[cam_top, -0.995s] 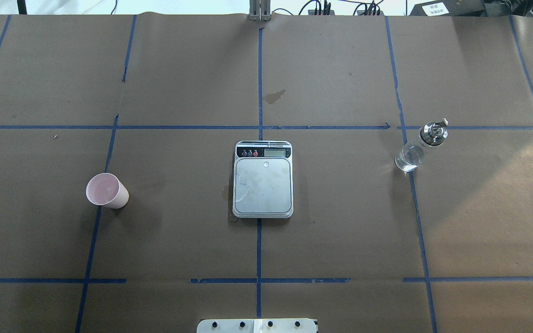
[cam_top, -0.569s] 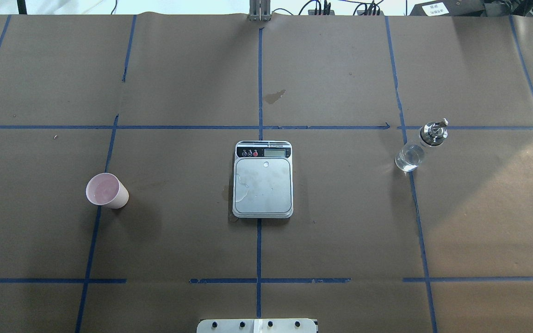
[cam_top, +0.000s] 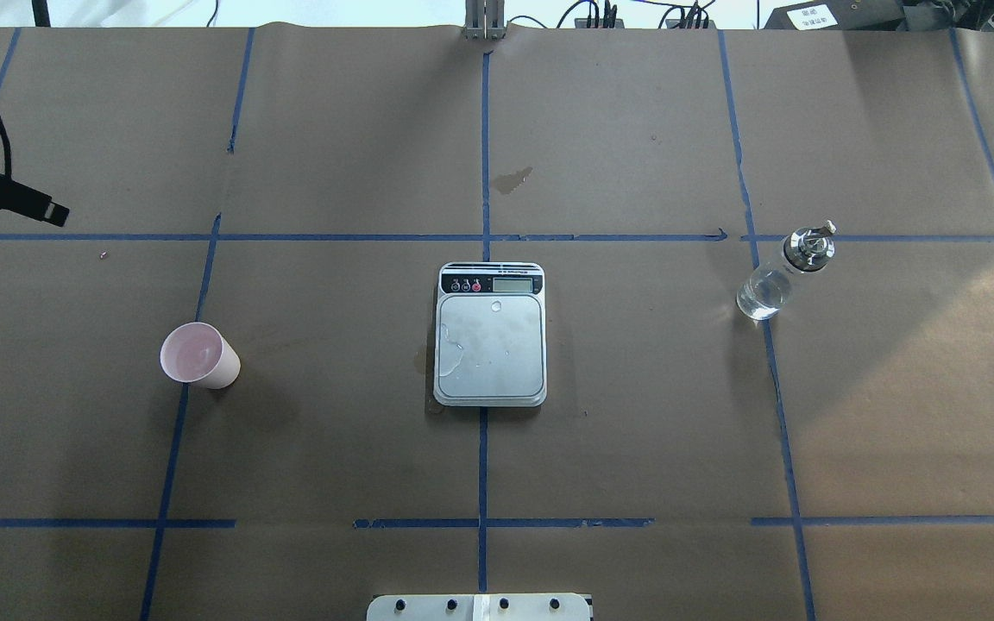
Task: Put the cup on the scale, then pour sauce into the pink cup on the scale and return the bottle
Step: 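Reach the left gripper down to the pink cup and grasp it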
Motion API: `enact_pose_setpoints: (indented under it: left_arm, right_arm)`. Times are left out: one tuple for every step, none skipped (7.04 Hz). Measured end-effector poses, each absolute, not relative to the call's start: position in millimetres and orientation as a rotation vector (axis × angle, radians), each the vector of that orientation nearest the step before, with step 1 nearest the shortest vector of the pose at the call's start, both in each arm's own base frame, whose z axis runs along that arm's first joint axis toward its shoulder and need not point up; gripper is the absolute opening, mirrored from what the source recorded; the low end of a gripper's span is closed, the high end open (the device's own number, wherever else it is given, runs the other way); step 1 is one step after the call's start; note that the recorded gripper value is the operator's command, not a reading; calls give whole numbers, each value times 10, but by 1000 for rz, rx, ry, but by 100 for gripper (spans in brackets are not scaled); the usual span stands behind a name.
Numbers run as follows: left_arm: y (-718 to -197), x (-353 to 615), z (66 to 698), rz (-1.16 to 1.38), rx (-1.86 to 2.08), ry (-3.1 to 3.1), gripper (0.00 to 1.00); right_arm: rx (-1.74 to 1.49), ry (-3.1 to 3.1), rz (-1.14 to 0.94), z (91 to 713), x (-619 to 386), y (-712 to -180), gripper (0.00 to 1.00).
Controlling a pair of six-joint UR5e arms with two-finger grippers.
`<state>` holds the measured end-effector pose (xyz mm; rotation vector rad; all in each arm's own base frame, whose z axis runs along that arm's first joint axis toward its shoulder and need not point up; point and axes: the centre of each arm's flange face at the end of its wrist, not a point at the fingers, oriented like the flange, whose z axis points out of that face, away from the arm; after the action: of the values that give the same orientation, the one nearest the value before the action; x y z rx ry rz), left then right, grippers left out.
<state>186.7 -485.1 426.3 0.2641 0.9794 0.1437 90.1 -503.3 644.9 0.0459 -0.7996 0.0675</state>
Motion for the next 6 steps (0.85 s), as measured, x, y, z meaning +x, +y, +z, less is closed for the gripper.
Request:
enact_pose_setpoints:
  left_arm:
    - [-4754,1970,4308,58,194,995,100]
    - [-4593,2251,4272,-16,129,994,100]
    - [-4433,2547,4245,-86,81,978,100]
    - [-4295,2786,4232,-131,45,965,100]
    - [-4183,2971,4239,-146,24,953,100]
    - [-4096,3108,4260,-150,4,945,100]
  right_arm:
    - [78,-801,45,6349,855,-5066,100]
    - [99,-803,27,6310,813,-5074,100]
    - [103,-802,15,6306,767,-5078,100]
    - [100,-797,2,6316,703,-5089,100]
    - [94,-795,-4,6346,667,-5090,100]
    - [91,-794,-5,6359,653,-5091,100]
